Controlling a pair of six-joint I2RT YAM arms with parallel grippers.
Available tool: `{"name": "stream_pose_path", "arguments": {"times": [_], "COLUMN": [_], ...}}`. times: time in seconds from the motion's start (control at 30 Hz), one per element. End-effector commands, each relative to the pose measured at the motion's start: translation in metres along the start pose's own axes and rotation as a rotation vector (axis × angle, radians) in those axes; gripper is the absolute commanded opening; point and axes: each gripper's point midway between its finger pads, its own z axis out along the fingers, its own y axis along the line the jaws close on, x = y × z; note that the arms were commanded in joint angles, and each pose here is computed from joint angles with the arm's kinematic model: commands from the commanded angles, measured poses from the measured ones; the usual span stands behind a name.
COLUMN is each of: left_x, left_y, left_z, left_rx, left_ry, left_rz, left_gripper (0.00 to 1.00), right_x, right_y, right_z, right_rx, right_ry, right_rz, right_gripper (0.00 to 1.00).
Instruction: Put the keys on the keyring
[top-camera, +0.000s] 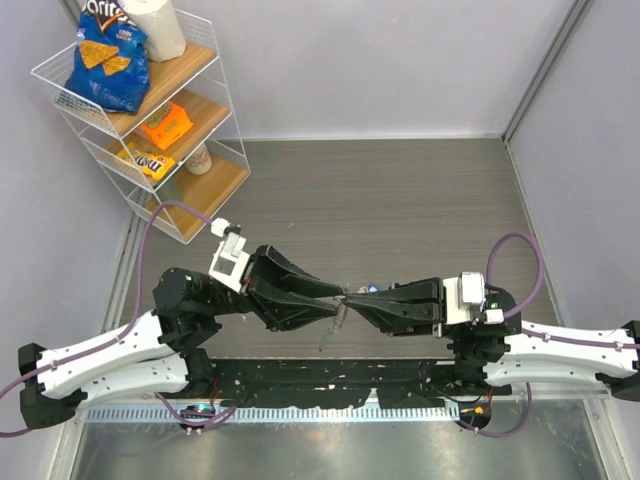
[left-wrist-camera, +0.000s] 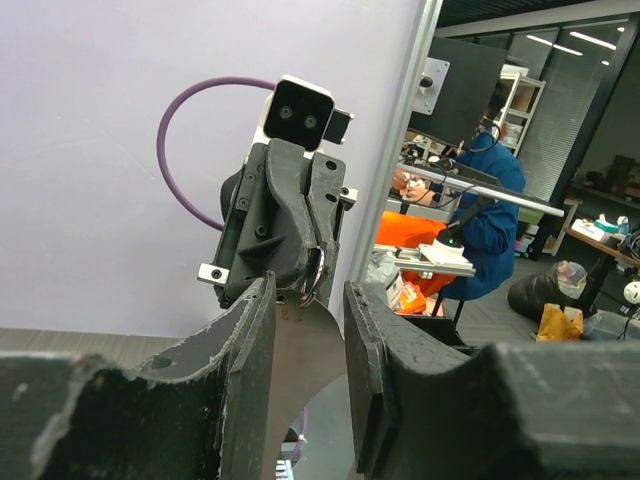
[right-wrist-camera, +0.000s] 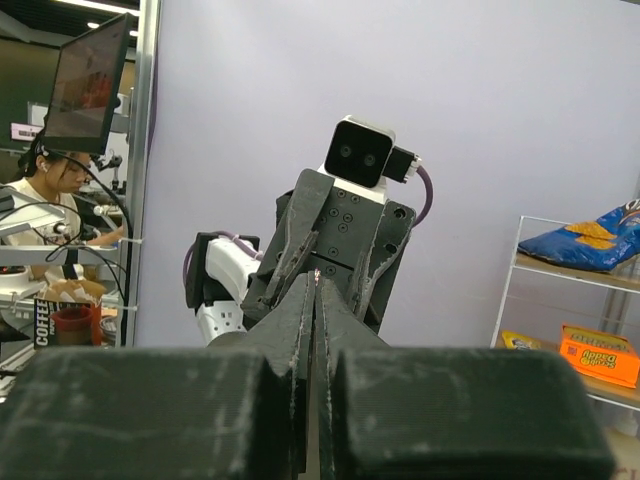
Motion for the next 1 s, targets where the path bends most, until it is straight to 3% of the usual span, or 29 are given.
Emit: {"name": "stream_pose_path", "arguments": {"times": [0.0, 0.2, 0.43, 0.97], "left_x": [-0.018, -0.021, -0.022, -0.022], "left_y": [-0.011, -0.013, -0.013, -0.013], "left_z": [0.004, 0.003, 0.002, 0.003], "left_rx": [0.045, 0.046, 0.047, 0.045], "left_ry": [-0.056, -0.062, -0.063, -0.066], "left_rz": [0.026, 0.031, 0.035, 0.038], "left_gripper": [0.38, 0.35, 0.25, 0.24], "right_x": [-0.034, -0.033, -0.029, -0.021], "right_y": [-0.005, -0.005, -0.004, -0.002], "right_z": [0.009, 0.009, 0.008, 0.009], "right_rx": [0.023, 0.021, 0.019, 0.013], "right_ry": [-0.116, -0.113, -0.105, -0.089], "right_rz": [0.004, 0.008, 0.016, 0.037], "right_gripper": [0.05, 0.05, 0.05, 0.05]}}
